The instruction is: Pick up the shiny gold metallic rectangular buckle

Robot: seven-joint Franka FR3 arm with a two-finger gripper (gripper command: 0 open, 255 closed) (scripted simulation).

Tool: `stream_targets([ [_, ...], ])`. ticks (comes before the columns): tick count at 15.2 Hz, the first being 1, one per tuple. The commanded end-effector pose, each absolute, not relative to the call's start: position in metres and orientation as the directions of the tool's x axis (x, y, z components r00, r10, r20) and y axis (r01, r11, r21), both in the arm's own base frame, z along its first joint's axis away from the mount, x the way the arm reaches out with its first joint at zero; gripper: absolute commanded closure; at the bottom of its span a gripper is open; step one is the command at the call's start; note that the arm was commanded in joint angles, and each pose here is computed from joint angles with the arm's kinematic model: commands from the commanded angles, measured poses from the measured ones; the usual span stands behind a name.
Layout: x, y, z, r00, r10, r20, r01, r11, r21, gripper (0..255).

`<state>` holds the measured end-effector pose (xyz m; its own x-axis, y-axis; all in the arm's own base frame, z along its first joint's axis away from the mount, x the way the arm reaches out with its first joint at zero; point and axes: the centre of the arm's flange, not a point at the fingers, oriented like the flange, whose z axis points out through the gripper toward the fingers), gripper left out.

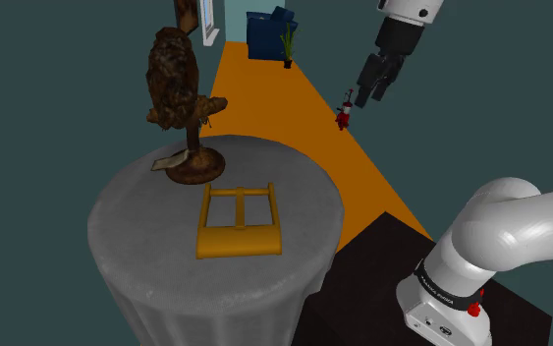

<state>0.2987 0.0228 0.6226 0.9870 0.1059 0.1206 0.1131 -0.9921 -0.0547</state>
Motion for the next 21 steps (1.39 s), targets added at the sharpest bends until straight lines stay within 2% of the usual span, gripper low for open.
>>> stream_targets([
  [1,0.299,0.023,0.623,0.987,0.106,0.121,0.113,-0.992,-0.055,0],
  [11,0.32,0.131,0.546,0.987,-0.14,0.075,-0.135,-0.989,-0.063,0],
  [21,0.365,0.232,0.47,0.926,-0.377,0.028,-0.375,-0.925,-0.06,0],
])
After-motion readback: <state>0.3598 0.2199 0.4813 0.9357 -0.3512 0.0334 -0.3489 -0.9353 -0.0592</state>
